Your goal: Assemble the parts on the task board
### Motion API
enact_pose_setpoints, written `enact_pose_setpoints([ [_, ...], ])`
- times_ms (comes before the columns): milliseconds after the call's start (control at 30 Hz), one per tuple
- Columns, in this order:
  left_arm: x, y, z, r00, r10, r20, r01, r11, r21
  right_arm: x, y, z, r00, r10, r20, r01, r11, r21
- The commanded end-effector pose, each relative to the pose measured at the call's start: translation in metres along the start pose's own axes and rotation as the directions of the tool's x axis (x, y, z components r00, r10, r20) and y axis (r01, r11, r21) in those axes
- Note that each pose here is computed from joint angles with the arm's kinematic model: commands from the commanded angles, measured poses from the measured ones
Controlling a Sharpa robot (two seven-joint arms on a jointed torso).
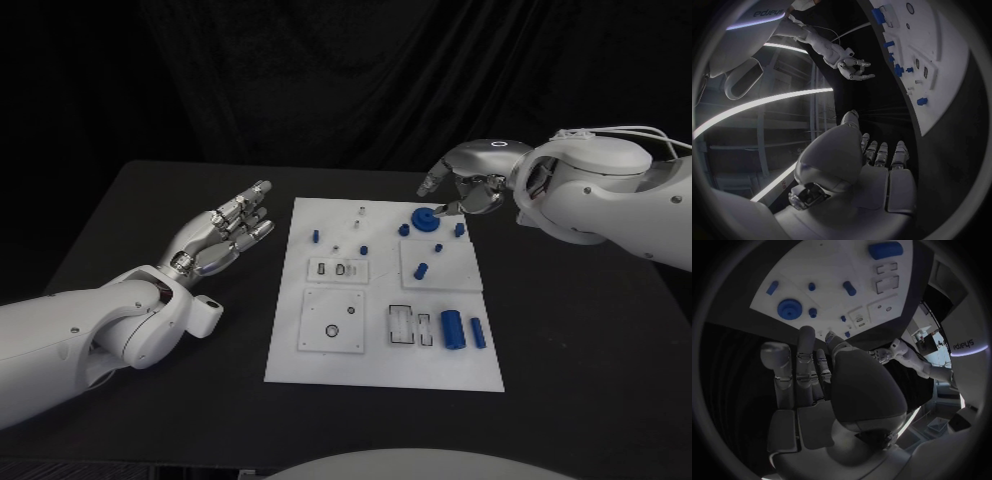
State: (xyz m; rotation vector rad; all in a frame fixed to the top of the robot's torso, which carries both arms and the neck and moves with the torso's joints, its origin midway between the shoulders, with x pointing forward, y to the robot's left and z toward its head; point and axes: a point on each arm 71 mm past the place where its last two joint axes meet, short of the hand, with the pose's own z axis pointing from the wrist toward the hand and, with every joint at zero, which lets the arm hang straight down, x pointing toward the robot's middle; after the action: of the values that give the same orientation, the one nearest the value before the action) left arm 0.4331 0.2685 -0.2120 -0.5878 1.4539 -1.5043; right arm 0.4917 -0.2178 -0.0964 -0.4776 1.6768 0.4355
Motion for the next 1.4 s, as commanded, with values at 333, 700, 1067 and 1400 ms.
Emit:
enact_pose_setpoints([
  [333, 0.0042, -0.0218, -0.0069, 1.0, -0.013, -0.025, 0.018, 0.979, 0.203, 0.002, 0.004, 0.007, 0.98, -0.177, 0.094, 0.176, 0.984, 0.024],
  [700, 0.0068, -0.0249, -0.0094, 0.999, -0.023, -0.034, 0.03, 0.978, 0.206, 0.014, 0.009, 0.014, 0.983, -0.178, 0.055, 0.179, 0.984, -0.008],
  [1067, 0.0082, -0.0267, -0.0119, 0.999, -0.013, -0.046, 0.022, 0.979, 0.204, 0.025, 0.008, 0.016, 0.985, -0.173, 0.023, 0.173, 0.985, -0.002],
  [1400, 0.0083, -0.0262, -0.012, 0.998, -0.012, -0.054, 0.023, 0.98, 0.199, 0.026, 0.008, 0.019, 0.985, -0.172, 0.027, 0.172, 0.985, -0.004],
])
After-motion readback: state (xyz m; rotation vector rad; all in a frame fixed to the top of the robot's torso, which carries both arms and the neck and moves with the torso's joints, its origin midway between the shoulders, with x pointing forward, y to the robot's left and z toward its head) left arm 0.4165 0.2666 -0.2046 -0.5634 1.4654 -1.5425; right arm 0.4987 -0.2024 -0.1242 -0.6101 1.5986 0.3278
